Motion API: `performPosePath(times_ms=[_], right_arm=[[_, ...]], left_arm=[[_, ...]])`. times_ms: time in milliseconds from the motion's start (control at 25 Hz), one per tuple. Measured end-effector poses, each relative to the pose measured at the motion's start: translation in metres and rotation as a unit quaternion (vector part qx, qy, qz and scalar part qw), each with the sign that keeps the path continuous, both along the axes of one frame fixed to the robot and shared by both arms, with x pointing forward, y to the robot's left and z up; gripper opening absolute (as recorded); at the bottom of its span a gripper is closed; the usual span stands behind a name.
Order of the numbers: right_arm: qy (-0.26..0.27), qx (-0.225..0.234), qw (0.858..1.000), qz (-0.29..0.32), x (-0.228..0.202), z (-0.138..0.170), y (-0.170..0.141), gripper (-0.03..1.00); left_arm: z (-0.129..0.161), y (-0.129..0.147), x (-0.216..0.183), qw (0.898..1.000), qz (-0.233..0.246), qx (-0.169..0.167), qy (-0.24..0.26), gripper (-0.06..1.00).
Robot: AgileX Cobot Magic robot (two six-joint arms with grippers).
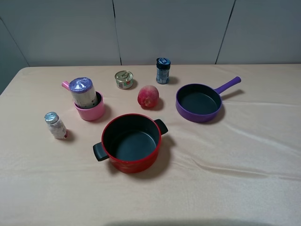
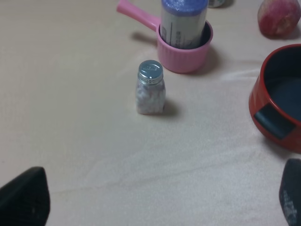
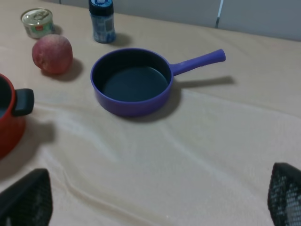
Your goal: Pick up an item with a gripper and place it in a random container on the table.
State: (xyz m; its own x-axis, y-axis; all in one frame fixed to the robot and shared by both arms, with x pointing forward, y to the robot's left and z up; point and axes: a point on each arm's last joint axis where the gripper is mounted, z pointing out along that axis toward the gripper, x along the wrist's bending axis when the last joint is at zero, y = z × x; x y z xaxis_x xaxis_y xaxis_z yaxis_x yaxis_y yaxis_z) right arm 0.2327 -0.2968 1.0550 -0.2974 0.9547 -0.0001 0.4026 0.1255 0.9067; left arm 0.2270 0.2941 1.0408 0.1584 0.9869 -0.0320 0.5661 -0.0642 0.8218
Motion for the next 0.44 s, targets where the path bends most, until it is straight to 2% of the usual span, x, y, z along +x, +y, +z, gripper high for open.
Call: performPosePath(times_ms=[440], right_arm=[[0.001,0.002,1.000,-0.001,0.0000,0.0000,0.0000,0.69]], left_arm=[[0.0000,0.0000,0.0000,1.000,0.000,0.000,0.000,0.99]])
